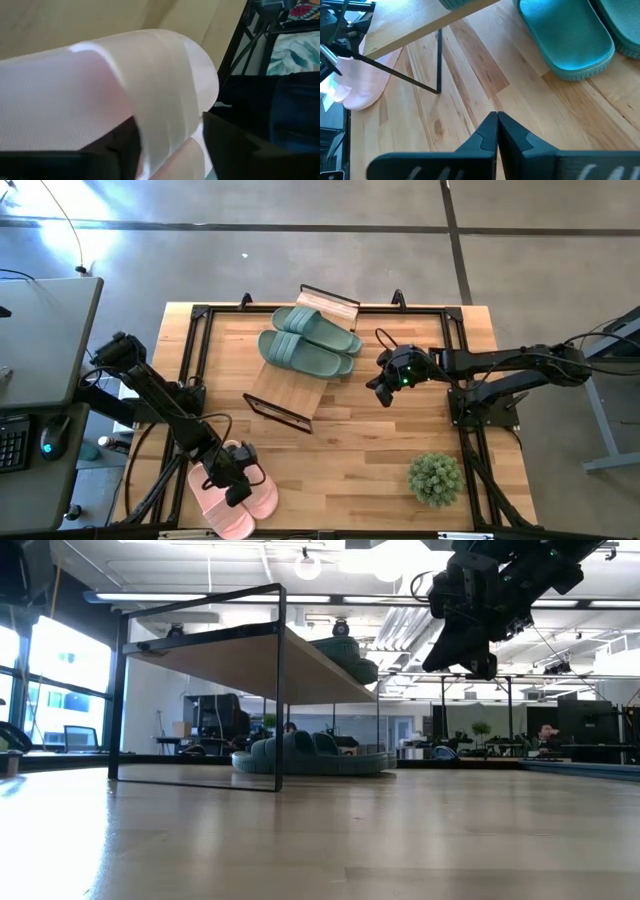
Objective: Pick and place slides into the shelf
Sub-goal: Put the pink slide under the shelf
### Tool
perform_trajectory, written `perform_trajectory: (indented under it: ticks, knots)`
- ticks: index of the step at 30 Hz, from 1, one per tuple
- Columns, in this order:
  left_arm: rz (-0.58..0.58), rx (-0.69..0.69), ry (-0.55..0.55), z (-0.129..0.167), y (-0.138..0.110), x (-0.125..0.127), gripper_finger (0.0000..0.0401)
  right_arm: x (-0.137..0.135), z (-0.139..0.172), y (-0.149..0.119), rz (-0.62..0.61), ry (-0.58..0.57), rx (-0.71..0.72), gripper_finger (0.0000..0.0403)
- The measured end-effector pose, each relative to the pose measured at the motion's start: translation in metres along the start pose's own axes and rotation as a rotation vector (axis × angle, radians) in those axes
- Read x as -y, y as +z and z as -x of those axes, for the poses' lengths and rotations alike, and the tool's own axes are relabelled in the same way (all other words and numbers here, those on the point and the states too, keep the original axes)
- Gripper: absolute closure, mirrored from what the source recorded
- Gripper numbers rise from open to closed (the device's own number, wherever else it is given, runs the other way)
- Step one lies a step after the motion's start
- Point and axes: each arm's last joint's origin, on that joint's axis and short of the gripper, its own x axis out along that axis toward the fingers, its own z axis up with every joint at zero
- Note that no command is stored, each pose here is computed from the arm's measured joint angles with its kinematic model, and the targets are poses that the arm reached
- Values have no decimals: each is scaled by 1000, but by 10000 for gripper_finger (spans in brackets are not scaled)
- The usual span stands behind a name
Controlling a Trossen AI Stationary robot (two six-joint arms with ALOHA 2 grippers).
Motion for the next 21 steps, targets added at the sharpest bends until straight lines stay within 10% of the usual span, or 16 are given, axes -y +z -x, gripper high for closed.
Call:
perform_trajectory:
  ticks: [9, 21]
  knots:
    - [-4, 10, 2, 0, 0, 0, 385, 0, 0, 0, 1, -1, -1, 403]
    - [-47, 147, -128, 5, 7, 14, 394, 0, 0, 0, 8, -1, 0, 403]
